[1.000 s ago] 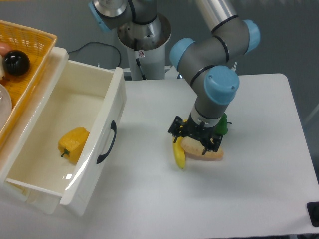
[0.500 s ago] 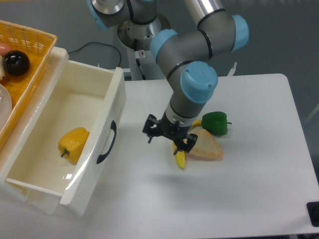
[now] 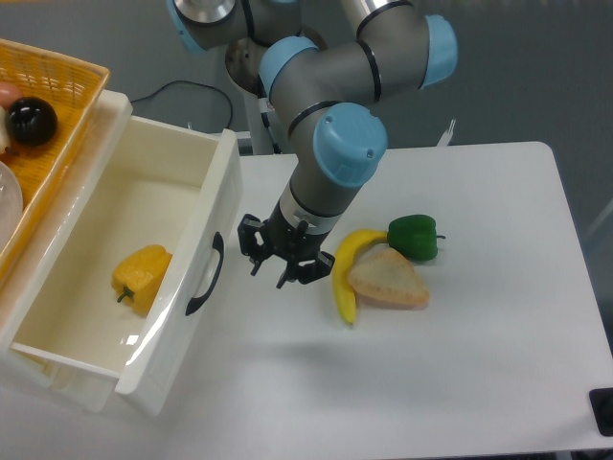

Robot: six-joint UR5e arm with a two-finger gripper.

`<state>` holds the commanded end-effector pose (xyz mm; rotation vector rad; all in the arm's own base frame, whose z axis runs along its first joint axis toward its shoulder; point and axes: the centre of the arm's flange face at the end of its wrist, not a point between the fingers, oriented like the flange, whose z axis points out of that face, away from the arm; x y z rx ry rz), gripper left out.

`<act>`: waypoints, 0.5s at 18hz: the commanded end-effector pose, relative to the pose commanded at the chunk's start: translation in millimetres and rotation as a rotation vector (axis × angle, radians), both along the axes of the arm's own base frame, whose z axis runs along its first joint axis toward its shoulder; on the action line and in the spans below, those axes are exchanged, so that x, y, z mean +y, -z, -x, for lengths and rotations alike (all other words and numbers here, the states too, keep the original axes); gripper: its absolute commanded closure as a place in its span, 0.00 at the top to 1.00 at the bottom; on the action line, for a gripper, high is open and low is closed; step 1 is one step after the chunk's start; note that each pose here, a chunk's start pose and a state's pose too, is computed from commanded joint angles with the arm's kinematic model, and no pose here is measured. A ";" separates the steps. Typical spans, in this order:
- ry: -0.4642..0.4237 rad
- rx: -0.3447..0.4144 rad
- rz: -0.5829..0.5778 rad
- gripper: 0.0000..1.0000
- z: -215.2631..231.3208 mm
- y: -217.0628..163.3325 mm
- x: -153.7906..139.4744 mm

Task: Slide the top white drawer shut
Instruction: 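Lower the gripper against the front face of the open white drawer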

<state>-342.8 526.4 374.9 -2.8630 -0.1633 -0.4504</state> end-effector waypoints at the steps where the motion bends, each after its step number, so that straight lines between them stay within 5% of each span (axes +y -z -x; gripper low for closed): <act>1: 0.003 0.000 0.000 0.29 -1.6 0.0 1.0; 9: 0.043 -0.011 0.010 0.25 -20.1 9.2 13.0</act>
